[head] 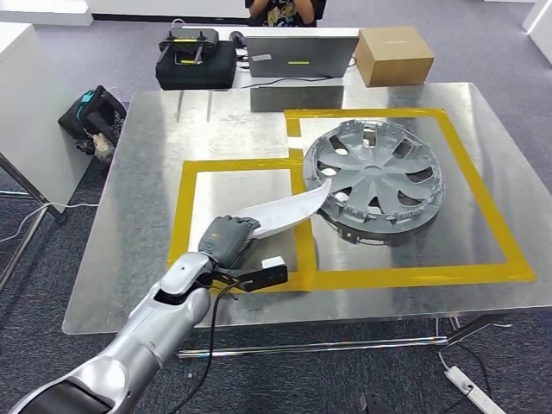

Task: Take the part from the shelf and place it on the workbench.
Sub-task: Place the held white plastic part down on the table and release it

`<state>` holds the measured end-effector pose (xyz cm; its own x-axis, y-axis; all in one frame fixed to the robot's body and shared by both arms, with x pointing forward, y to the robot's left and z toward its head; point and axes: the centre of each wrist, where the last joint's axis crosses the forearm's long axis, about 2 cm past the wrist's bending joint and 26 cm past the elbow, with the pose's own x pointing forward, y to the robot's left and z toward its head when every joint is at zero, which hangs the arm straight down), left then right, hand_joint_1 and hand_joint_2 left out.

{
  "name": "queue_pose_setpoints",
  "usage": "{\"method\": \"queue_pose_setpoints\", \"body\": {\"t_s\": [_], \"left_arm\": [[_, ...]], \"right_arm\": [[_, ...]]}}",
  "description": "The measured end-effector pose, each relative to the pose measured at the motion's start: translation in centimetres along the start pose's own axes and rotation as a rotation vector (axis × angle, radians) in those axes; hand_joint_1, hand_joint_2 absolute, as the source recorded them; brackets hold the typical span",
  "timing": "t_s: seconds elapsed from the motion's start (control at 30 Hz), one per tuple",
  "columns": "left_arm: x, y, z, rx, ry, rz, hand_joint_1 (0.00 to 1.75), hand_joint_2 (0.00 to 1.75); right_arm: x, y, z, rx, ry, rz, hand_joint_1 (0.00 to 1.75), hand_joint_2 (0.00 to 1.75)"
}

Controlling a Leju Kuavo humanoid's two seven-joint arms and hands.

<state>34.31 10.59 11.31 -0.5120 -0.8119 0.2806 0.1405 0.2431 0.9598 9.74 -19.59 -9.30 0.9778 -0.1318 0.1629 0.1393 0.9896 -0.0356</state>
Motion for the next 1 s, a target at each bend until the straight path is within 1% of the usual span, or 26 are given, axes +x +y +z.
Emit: {"method": "queue_pose_setpoints", "body": {"t_s": [0.13, 0.23, 0.43, 0.67, 0.8, 1.0], "left_arm": [[0.1, -0.4, 0.0, 0.008, 0.052, -0.110, 1.75, 1.75], [-0.1, -0.6, 0.0, 0.036, 0.068, -0.170, 1.75, 1.75], [-0.4, -1.0, 0.3, 0.116, 0.036, -0.275, 1.75, 1.75], [-0.8, -1.3, 0.3, 0.108, 0.011, -0.318, 1.75, 1.75], [-1.1, -1.3, 0.2, 0.068, 0.008, -0.333, 0.00, 1.75], [-1.4, -1.4, 0.0, 0.015, 0.021, -0.338, 0.00, 1.75]], "right_arm": [[0.0, 0.0, 0.0, 0.008, 0.004, 0.001, 0.00, 0.00], [0.0, 0.0, 0.0, 0.010, 0.008, 0.000, 0.00, 0.00], [0.1, 0.0, 0.0, 0.008, 0.007, 0.002, 0.00, 0.00], [0.1, 0.0, 0.0, 0.010, 0.003, 0.013, 0.00, 0.00], [0.2, 0.1, 0.0, 0.014, 0.006, 0.017, 0.00, 0.00], [0.2, 0.1, 0.0, 0.016, 0.005, 0.022, 0.00, 0.00]]}}
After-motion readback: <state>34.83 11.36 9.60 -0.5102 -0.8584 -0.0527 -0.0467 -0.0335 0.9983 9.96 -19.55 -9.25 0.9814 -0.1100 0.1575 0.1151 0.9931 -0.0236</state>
